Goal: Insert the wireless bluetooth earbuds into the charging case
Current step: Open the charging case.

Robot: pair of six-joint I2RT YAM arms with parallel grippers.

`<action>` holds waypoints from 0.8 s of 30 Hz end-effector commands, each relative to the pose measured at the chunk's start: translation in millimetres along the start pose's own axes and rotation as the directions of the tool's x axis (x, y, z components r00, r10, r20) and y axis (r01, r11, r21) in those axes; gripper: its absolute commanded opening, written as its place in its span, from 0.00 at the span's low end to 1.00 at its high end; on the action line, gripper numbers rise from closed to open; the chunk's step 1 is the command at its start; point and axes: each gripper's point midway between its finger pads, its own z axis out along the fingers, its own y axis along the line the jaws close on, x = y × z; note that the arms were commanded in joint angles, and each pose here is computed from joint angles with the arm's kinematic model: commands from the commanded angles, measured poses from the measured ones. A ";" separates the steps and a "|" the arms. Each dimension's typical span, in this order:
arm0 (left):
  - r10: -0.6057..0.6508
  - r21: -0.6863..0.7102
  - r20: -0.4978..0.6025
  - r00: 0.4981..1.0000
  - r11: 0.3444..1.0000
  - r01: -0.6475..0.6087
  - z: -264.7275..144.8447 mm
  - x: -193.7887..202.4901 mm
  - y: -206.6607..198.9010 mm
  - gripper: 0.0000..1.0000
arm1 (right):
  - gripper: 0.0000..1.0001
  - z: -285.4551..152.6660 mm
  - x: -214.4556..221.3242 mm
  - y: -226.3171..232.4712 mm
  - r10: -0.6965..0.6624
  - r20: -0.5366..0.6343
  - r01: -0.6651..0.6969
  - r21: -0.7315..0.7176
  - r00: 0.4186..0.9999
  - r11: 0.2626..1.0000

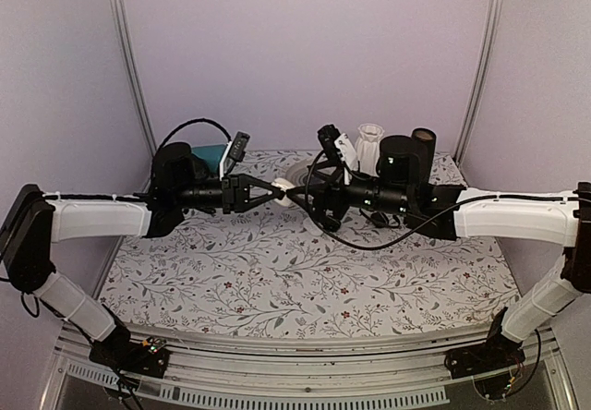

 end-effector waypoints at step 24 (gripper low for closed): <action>0.227 0.180 0.083 0.970 0.954 -0.238 -11.2 -17.5 -75.0 0.00 | 0.87 -8.8 -36.0 -11.0 0.244 0.017 -0.241 -0.115 0.970 0.964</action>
